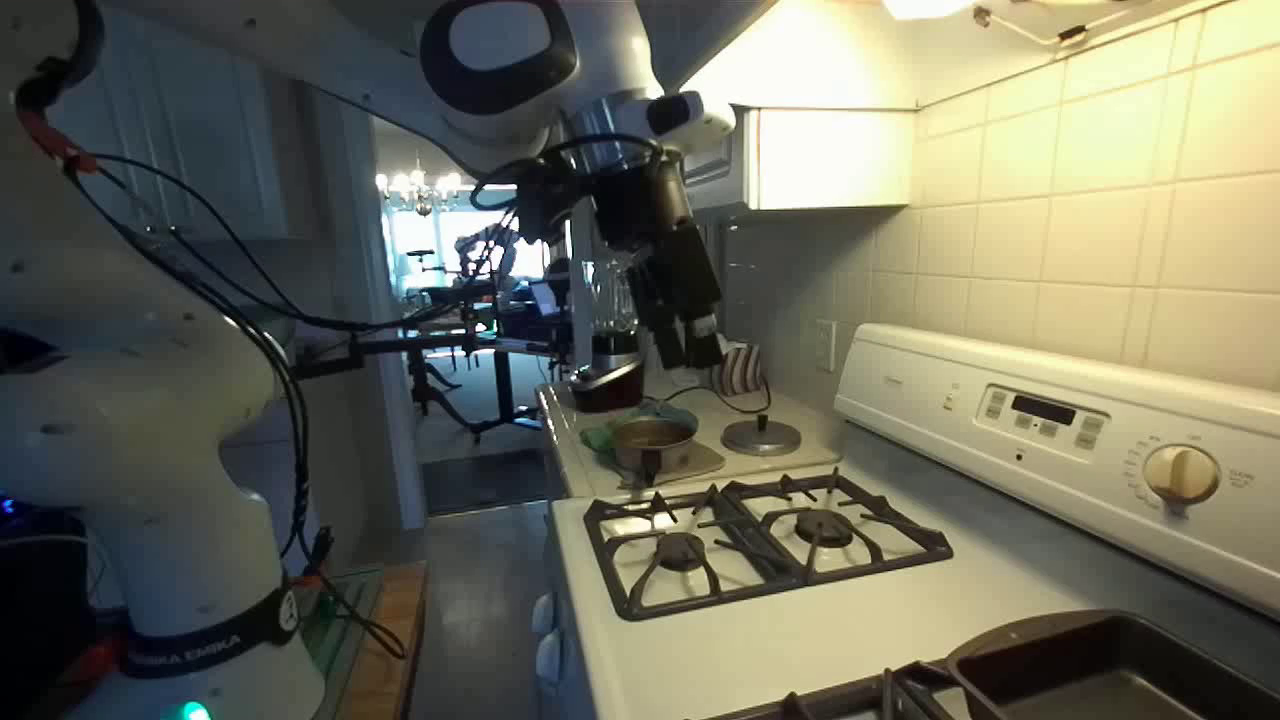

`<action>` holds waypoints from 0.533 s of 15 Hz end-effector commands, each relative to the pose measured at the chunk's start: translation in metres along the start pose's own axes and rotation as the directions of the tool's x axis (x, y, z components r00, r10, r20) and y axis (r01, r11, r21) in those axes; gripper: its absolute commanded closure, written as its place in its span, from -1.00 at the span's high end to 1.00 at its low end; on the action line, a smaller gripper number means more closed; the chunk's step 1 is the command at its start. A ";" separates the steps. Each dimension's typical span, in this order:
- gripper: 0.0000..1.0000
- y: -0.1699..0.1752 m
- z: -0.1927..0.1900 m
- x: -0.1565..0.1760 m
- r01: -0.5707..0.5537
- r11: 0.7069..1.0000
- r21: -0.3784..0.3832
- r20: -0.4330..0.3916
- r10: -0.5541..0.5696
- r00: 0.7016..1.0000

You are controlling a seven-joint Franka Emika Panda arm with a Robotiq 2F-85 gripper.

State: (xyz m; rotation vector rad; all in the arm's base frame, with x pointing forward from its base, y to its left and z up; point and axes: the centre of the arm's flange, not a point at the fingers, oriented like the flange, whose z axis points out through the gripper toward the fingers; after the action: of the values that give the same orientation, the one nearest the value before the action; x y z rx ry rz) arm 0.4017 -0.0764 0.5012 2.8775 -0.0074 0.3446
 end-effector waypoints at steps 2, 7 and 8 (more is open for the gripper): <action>1.00 0.000 0.000 0.000 0.000 1.000 0.000 0.000 0.000 1.000; 1.00 0.001 -0.002 0.001 -0.007 1.000 -0.003 -0.007 0.007 1.000; 1.00 0.005 -0.005 0.006 -0.045 0.999 -0.029 -0.053 0.043 0.998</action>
State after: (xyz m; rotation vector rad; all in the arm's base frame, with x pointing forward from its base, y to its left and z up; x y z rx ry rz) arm 0.4017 -0.0763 0.5012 2.8776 -0.0080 0.3449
